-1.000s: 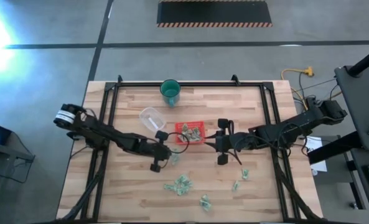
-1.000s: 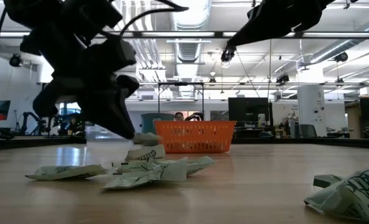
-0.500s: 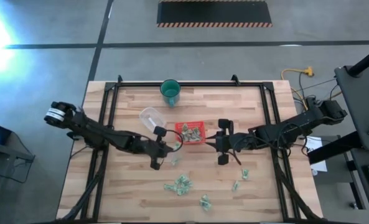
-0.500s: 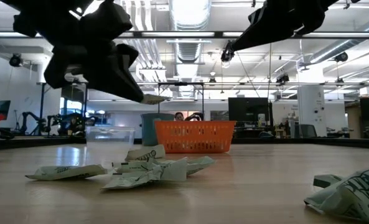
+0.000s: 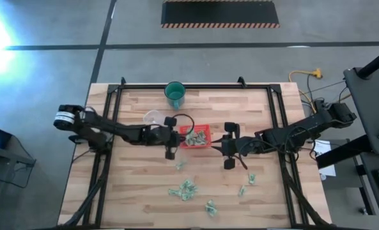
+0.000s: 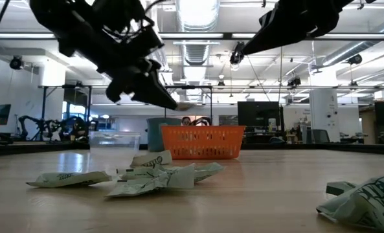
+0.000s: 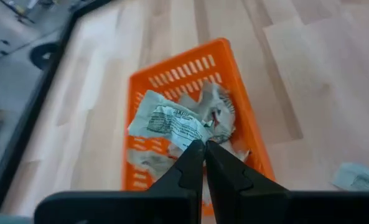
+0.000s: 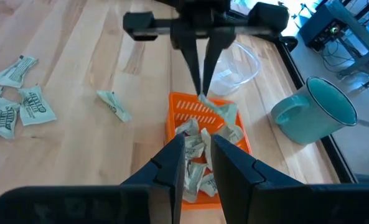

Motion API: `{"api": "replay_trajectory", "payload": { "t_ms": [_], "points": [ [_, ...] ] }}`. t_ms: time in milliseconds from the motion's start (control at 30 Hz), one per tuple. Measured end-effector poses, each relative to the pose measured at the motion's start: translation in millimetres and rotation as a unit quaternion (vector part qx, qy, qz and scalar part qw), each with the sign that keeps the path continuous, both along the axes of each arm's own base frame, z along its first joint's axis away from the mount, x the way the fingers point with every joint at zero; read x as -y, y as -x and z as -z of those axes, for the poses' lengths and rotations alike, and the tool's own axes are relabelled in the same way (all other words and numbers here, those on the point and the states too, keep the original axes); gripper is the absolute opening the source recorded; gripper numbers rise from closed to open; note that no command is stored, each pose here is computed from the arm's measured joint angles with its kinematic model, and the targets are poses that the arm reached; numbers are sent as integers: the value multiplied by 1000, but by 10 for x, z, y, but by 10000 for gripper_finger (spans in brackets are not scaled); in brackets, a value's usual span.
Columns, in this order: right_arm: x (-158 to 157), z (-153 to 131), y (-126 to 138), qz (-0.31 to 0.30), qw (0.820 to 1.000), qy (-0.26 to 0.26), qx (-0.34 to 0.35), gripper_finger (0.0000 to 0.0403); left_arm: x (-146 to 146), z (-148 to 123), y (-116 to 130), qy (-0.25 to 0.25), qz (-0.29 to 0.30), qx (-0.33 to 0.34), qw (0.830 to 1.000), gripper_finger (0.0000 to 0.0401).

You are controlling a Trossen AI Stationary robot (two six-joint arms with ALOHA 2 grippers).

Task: Pick and place items into bin
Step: Put the stevia packet into the orange bin

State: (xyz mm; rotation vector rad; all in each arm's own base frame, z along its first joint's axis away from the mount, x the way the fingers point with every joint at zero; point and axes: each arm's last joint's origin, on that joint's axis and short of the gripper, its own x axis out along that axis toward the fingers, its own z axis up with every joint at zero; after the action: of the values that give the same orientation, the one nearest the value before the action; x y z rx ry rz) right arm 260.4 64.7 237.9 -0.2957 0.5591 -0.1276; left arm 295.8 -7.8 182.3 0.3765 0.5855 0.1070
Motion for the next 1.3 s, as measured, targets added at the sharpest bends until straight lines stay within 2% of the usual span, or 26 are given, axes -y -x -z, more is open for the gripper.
{"api": "replay_trajectory", "payload": {
  "t_ms": [267, 600, 733, 833, 900, 1200, 1300],
  "points": [
    [2, 11, 7, 2, 1000, -1, -6, 68, -26, 125, -195, -3, -1, -23, 1000, 5],
    [2, 21, 13, 9, 1000, -18, -9, 68, -16, 57, -226, -5, 2, -15, 1000, 102],
    [-9, 92, 63, 4, 996, -75, -51, 68, 16, 16, -149, 12, -5, -41, 999, 127],
    [-28, 201, 148, 10, 981, -155, -119, 68, 70, -17, -59, 21, -4, -67, 998, 134],
    [-60, 281, 226, 35, 967, -193, -159, 68, 110, -43, 4, 30, -5, -80, 996, 135],
    [-293, 534, 530, 128, 925, -275, -229, 68, 238, -131, 66, 39, 11, -72, 997, 135],
    [-372, 581, 665, 162, 902, -292, -272, 68, 235, -137, 67, 39, 10, -72, 997, 135]
  ]
}}
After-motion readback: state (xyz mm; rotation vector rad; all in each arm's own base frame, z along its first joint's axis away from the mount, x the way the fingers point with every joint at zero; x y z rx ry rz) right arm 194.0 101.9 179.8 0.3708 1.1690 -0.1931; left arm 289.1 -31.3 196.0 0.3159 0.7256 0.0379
